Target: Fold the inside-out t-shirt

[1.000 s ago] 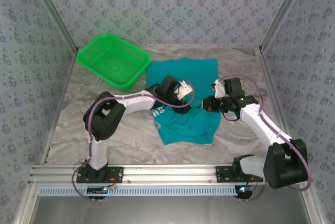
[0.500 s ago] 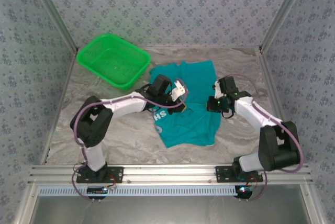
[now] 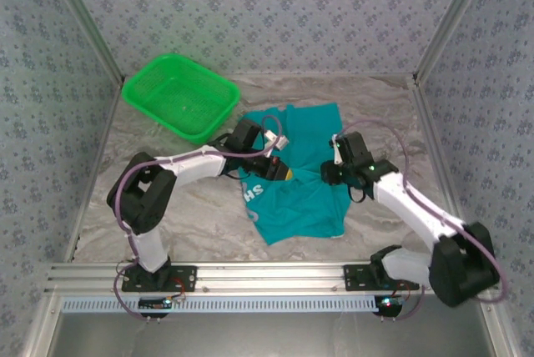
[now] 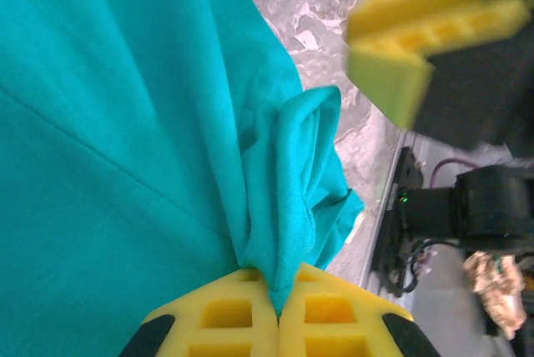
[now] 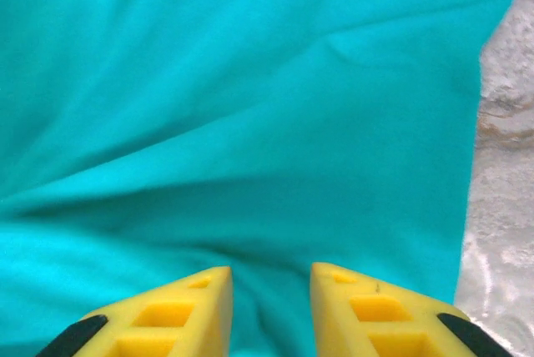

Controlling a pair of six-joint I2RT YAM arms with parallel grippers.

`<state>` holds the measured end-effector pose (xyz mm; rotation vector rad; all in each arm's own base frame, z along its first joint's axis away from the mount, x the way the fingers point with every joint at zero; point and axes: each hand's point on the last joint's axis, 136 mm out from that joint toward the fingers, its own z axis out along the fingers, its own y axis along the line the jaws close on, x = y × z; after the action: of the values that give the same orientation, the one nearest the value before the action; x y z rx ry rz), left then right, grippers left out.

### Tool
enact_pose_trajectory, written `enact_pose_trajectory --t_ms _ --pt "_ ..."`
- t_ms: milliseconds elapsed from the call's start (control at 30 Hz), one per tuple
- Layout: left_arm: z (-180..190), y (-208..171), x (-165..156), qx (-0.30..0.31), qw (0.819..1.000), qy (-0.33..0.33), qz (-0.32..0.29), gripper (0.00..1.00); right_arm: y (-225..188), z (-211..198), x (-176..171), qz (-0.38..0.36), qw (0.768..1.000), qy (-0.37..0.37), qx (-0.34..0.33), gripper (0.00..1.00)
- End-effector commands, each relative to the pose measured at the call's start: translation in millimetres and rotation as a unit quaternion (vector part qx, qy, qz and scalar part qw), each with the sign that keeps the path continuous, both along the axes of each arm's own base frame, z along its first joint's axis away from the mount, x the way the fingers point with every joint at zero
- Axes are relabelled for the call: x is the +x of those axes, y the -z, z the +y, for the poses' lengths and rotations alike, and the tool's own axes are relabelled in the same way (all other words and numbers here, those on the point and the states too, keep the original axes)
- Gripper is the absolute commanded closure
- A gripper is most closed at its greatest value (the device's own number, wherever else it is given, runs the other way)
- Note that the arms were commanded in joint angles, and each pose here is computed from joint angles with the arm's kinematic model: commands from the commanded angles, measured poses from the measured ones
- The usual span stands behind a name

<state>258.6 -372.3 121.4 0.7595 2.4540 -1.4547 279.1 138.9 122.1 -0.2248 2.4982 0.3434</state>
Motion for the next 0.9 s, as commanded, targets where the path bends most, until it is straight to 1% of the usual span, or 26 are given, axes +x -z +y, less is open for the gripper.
enact_pose_trajectory --t_ms 0,67,133,233,367,433,600,700,767,800,867 --pt "-2.7 -8.8 -0.2 -0.024 0.998 -0.013 0.051 1.0 -2.0 28.5 -29.4 0.006 0.997 -0.073 0.035 0.67" --pt "-3.4 -12.9 0.7 -0.03 0.998 -0.019 0.059 1.0 -0.5 51.7 -42.4 0.017 0.991 -0.121 0.062 0.67" --pt "-5.4 -17.8 0.8 -0.037 0.996 -0.025 0.071 1.0 4.9 72.1 -49.1 0.017 0.986 -0.151 0.07 0.65" --pt "-7.0 -23.8 -1.0 -0.047 0.995 -0.024 0.088 1.0 17.0 90.5 -39.1 0.004 0.987 -0.145 0.071 0.63" --pt "-5.0 -26.7 -6.9 -0.05 0.994 -0.019 0.096 1.0 24.7 92.7 -11.4 -0.029 0.992 -0.105 0.065 0.6" --pt "-3.5 -23.7 -10.6 -0.047 0.993 -0.016 0.105 1.0 21.4 90.9 -1.0 -0.043 0.991 -0.096 0.078 0.6" --pt "-3.0 -18.0 -14.9 -0.051 0.991 -0.014 0.124 0.99 12.2 90.9 5.9 -0.076 0.985 -0.128 0.09 0.58" --pt "-4.8 -21.3 -14.7 -0.061 0.99 -0.014 0.129 0.99 14.2 92.6 9.1 -0.085 0.979 -0.148 0.111 0.59" --pt "-5.2 -23.3 -15.0 -0.062 0.99 -0.012 0.129 0.99 15.0 98.0 10.4 -0.096 0.974 -0.167 0.123 0.63" --pt "-5.2 -23.9 -14.8 -0.061 0.99 -0.011 0.128 0.99 15.6 98.0 11.2 -0.1 0.973 -0.17 0.121 0.7" --pt "-3.8 -22.8 -15.4 -0.056 0.99 -0.011 0.127 0.97 18.2 95.6 13.6 -0.108 0.974 -0.168 0.105 0.92"
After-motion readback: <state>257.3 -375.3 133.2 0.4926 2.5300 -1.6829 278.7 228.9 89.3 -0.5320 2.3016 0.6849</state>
